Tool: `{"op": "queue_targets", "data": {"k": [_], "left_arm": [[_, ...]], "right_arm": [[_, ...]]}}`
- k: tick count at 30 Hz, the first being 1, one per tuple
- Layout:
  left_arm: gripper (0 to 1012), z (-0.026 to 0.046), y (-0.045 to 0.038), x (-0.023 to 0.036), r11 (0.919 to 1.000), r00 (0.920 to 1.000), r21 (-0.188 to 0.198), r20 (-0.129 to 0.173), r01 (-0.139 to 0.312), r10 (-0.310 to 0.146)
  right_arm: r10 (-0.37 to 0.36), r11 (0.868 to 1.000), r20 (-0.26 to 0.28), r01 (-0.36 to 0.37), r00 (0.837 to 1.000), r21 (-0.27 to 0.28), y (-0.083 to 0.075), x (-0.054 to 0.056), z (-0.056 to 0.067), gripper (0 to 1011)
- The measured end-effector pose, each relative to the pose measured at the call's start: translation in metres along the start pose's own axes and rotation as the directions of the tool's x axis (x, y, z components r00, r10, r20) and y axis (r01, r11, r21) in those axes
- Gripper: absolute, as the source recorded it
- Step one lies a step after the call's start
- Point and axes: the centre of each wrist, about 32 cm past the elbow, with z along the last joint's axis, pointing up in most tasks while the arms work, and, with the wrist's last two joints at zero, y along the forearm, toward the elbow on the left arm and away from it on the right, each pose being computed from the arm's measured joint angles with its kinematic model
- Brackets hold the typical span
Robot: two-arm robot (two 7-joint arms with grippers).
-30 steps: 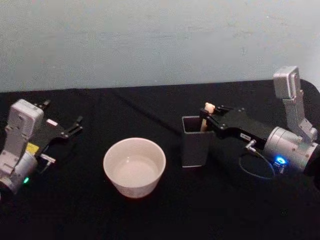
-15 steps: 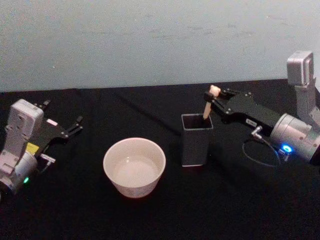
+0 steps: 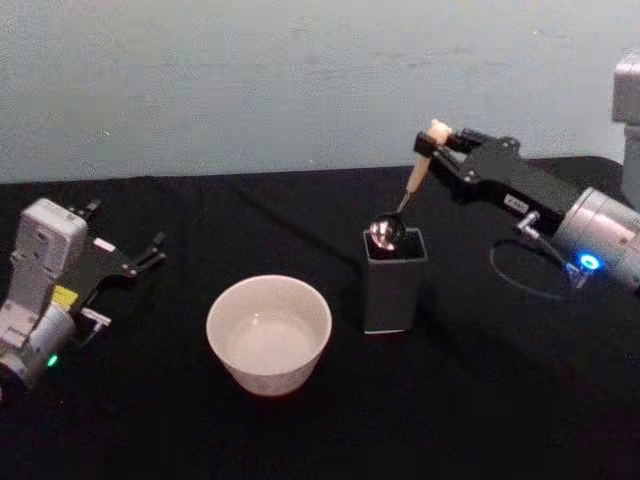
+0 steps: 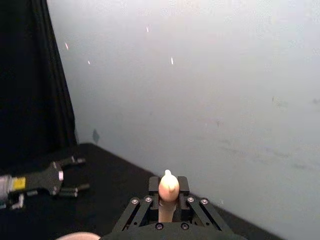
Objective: Pick up the stirring spoon with one hand, stir inside the cup, then place it back in its original position.
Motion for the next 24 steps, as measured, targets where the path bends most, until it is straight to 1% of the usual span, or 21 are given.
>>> {"op": "queue_targets", "data": {"k": [1,4,10,16,24], "left_arm": [[1001,0.0000,0.0000,0.0000,1.0000,1.0000,0.000,0.000,0.000,0.000],[1001,0.0000,0.0000,0.0000,1.0000,1.0000,0.000,0.000,0.000,0.000],[1001,0.0000,0.0000,0.0000,1.0000,1.0000,0.000,0.000,0.000,0.000],[1001,0.0000,0.0000,0.0000,1.0000,1.0000,0.000,0.000,0.000,0.000],[1001,0.0000,0.0000,0.0000,1.0000,1.0000,0.000,0.000,0.000,0.000]], "right_arm": [[0.003,1.000,0.001,-0.003,1.000,0.013,0.000,0.000,0.004,212],[0.007,0.999,0.004,-0.007,1.000,0.042,0.001,0.000,0.012,212],[0.020,0.996,0.003,-0.020,1.000,0.088,0.005,-0.001,0.023,212],[0.056,0.994,-0.010,-0.055,0.998,0.095,0.014,-0.006,0.022,212],[0.133,0.989,-0.052,-0.129,0.990,0.075,0.030,-0.015,0.013,212]]}}
